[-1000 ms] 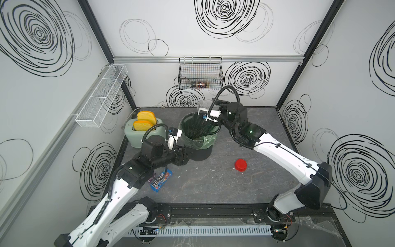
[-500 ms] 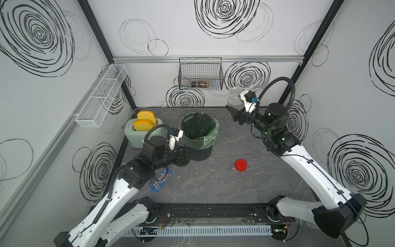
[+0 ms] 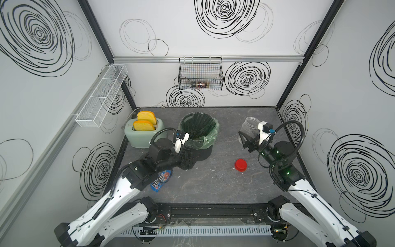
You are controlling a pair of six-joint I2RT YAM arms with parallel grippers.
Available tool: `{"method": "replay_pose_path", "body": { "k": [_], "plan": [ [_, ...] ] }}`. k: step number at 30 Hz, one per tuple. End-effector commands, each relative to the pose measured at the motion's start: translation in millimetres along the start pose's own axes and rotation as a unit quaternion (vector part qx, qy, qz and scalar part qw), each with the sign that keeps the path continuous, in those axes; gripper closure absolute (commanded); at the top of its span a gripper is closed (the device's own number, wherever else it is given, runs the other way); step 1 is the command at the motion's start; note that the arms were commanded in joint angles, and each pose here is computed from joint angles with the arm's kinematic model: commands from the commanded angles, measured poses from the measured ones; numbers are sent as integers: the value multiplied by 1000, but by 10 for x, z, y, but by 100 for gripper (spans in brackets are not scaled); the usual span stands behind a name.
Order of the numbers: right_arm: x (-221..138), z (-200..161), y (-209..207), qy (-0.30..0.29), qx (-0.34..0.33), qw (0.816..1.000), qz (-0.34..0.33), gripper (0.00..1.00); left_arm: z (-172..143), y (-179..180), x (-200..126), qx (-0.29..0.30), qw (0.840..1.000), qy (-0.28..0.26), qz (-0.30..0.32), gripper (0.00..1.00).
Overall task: Empty expired oatmeal from jars
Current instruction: Place the jar at the center of the board.
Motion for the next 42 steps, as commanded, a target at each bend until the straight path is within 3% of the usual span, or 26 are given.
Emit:
{"method": "replay_pose_path", "body": {
  "k": [1, 6, 17, 27, 42],
  "plan": [
    [-97, -112, 136, -37, -19, 999, -23, 52, -32, -21, 12, 0, 1000, -22, 1, 32],
    [-243, -528, 398, -53, -16, 998, 2, 52, -163, -33, 34, 8, 1000, -18, 12, 31],
    [-350, -1136, 544, 2, -16, 1000, 17, 50, -604, 125, 92, 34, 999, -23, 16, 31],
    [-123, -1434, 712, 50, -10, 997, 55, 49, -776, 186, 104, 29, 998, -17, 45, 30],
    [326, -1590, 823, 55, -21, 995, 80, 49, -815, 226, 79, 26, 997, -17, 70, 30]
  ]
}}
Point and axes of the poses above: each gripper's point midway between its finger pads, its own x axis out along the fingers, its own y axis along the line the jaws close on, z = x × y, the point moved 10 cm from there along -x, back along the fingers, and after that the axes turned 13 degrees about -x, right-handed, at the moved point
